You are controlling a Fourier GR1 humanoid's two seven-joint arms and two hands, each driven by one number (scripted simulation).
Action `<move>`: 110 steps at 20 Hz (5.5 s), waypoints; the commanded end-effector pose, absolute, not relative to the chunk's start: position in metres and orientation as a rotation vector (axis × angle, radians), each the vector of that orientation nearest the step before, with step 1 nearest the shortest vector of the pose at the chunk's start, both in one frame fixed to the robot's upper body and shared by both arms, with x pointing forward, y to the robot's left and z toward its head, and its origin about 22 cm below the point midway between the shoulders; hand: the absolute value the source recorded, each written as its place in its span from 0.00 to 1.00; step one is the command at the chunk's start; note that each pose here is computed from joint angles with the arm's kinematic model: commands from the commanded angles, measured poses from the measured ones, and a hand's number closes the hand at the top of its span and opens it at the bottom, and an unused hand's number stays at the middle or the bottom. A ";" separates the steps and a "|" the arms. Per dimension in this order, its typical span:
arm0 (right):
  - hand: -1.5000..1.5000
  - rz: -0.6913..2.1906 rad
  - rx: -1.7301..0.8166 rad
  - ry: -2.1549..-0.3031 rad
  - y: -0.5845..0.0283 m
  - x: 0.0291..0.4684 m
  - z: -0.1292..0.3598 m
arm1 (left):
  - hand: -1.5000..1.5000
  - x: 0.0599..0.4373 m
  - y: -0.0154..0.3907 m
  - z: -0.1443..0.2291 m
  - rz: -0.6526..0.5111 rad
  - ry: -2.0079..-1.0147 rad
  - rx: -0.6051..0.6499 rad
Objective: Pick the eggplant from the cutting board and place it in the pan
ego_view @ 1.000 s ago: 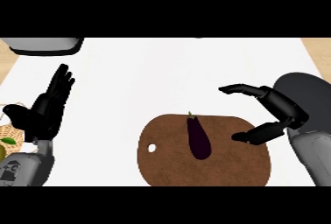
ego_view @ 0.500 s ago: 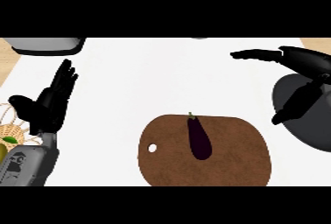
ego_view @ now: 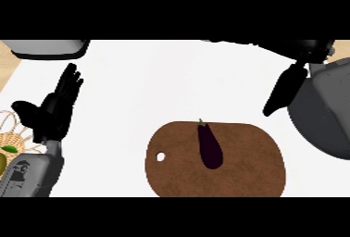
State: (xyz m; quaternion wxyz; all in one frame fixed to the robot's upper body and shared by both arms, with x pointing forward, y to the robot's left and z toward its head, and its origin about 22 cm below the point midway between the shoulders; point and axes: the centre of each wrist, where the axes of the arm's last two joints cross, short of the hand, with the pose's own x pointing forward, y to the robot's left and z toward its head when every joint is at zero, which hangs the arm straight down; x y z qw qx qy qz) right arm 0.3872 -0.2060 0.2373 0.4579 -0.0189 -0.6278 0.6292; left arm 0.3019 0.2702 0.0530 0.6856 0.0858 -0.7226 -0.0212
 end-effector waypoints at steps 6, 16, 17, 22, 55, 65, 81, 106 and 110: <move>0.00 1.619 0.152 -1.437 -0.132 0.380 0.211 | 0.50 0.293 0.266 0.053 -0.049 -1.617 0.186; 0.00 1.655 0.020 -1.329 -0.145 0.363 0.196 | 0.50 0.298 0.283 0.047 -0.054 -1.611 0.212; 0.00 1.633 0.009 -1.327 -0.132 0.365 0.187 | 0.50 0.300 0.262 0.045 -0.058 -1.616 0.201; 0.00 1.616 -0.081 -1.305 -0.150 0.362 0.161 | 0.50 0.290 0.254 0.040 -0.059 -1.617 0.211; 0.00 1.981 -0.202 -0.963 -0.092 0.357 0.093 | 0.50 0.297 0.282 0.057 -0.051 -1.630 0.205; 0.00 2.061 -0.233 -0.915 -0.080 0.343 0.065 | 0.50 0.293 0.276 0.058 -0.052 -1.634 0.220; 1.00 2.163 -0.083 -0.949 -0.075 0.349 0.031 | 0.50 0.297 0.286 0.045 -0.047 -1.616 0.207; 1.00 0.658 -1.136 -1.316 -0.110 0.295 0.126 | 0.50 0.294 0.284 0.035 -0.026 -1.597 0.231; 1.00 0.508 -1.252 -1.288 -0.135 0.291 0.157 | 0.50 0.297 0.286 0.053 -0.060 -1.602 0.214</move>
